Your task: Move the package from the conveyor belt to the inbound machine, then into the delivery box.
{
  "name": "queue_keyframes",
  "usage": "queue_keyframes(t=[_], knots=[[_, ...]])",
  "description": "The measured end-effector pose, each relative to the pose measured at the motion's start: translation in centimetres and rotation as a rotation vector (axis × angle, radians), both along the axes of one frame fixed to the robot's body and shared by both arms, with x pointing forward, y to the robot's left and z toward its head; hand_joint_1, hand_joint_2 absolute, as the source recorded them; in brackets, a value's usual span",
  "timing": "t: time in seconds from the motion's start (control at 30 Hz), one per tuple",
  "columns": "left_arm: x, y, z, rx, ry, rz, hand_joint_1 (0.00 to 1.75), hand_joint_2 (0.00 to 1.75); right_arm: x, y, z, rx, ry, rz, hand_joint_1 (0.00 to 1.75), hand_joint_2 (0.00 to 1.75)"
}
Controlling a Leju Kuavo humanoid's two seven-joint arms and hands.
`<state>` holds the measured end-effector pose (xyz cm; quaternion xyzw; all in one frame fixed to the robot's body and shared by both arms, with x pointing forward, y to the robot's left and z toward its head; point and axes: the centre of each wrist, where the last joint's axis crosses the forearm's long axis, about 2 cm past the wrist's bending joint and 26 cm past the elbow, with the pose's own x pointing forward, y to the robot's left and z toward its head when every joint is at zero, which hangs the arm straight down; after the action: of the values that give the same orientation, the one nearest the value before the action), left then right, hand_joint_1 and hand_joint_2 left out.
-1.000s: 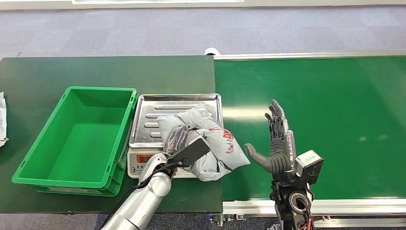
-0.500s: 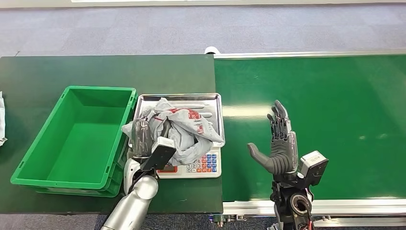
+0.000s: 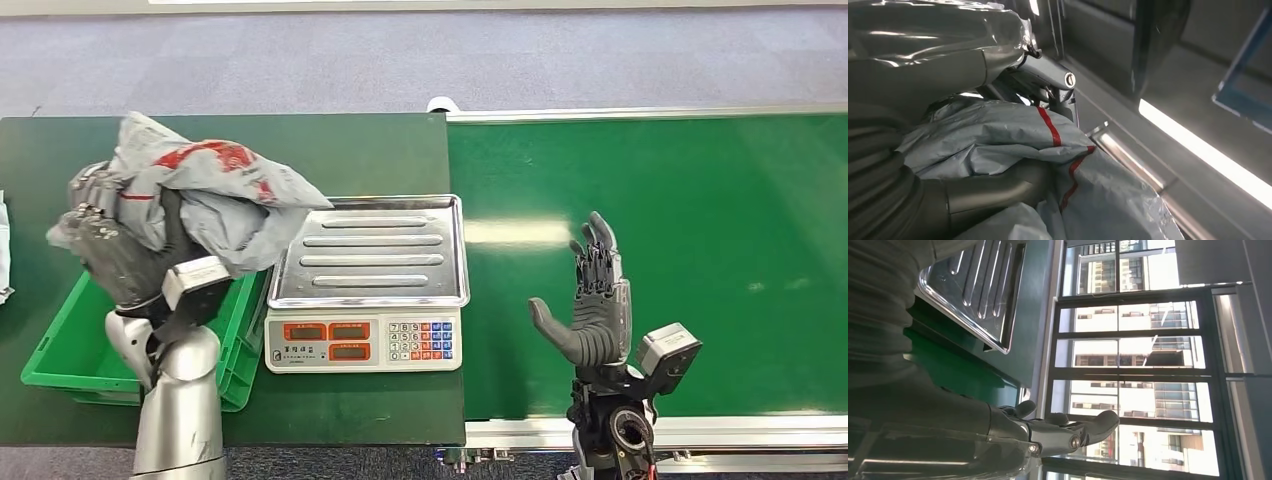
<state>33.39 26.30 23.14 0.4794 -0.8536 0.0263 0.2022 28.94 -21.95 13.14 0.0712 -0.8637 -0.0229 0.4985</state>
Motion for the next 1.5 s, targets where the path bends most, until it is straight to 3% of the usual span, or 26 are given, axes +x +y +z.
queue_keyframes(t=[0.17, 0.3, 0.57, 0.63, 0.7, 0.73, 0.83, 0.87, 0.9, 1.33, 1.5], knots=[[-0.6, 3.4, -0.2, 0.015, 0.021, 0.153, 1.75, 1.75, -0.3, -0.4, -0.4, 0.001, 0.008, -0.019, 0.0, 1.75], [-0.7, 5.4, -1.5, 0.018, 0.118, 0.259, 1.75, 1.75, -0.4, -0.8, -0.6, 0.001, 0.014, -0.047, 0.0, 1.75], [0.0, 4.5, -4.2, -0.027, 0.326, 0.286, 1.75, 1.75, -0.8, -1.4, -1.1, -0.001, 0.029, -0.069, 0.0, 1.75], [0.2, 3.9, -4.5, -0.044, 0.361, 0.276, 1.64, 1.75, -0.8, -1.4, -1.2, -0.001, 0.029, -0.067, 0.0, 1.75], [0.4, 3.3, -4.7, -0.047, 0.385, 0.263, 1.39, 1.75, -0.8, -1.5, -1.2, -0.001, 0.029, -0.065, 0.0, 1.75], [0.5, 3.1, -4.7, -0.045, 0.392, 0.256, 1.21, 1.75, -0.8, -1.5, -1.2, -0.002, 0.03, -0.065, 0.0, 1.75], [0.6, 2.6, -4.9, -0.03, 0.4, 0.239, 0.32, 1.75, -0.8, -1.4, -1.3, -0.003, 0.034, -0.063, 0.0, 1.75], [0.6, 2.6, -4.9, -0.023, 0.399, 0.237, 0.13, 1.75, -0.8, -1.4, -1.3, -0.003, 0.036, -0.062, 0.0, 1.75], [0.6, 2.6, -5.0, -0.016, 0.397, 0.236, 0.06, 1.75, -0.8, -1.4, -1.4, -0.003, 0.037, -0.062, 0.0, 1.75], [0.2, 3.6, -5.4, 0.024, 0.38, 0.258, 0.0, 1.75, -0.8, -1.4, -1.7, -0.007, 0.048, -0.059, 0.0, 1.75], [-0.1, 4.7, -5.0, -0.013, 0.278, 0.245, 0.0, 1.75, -0.8, -1.4, -1.7, -0.008, 0.049, -0.06, 0.0, 1.75]])
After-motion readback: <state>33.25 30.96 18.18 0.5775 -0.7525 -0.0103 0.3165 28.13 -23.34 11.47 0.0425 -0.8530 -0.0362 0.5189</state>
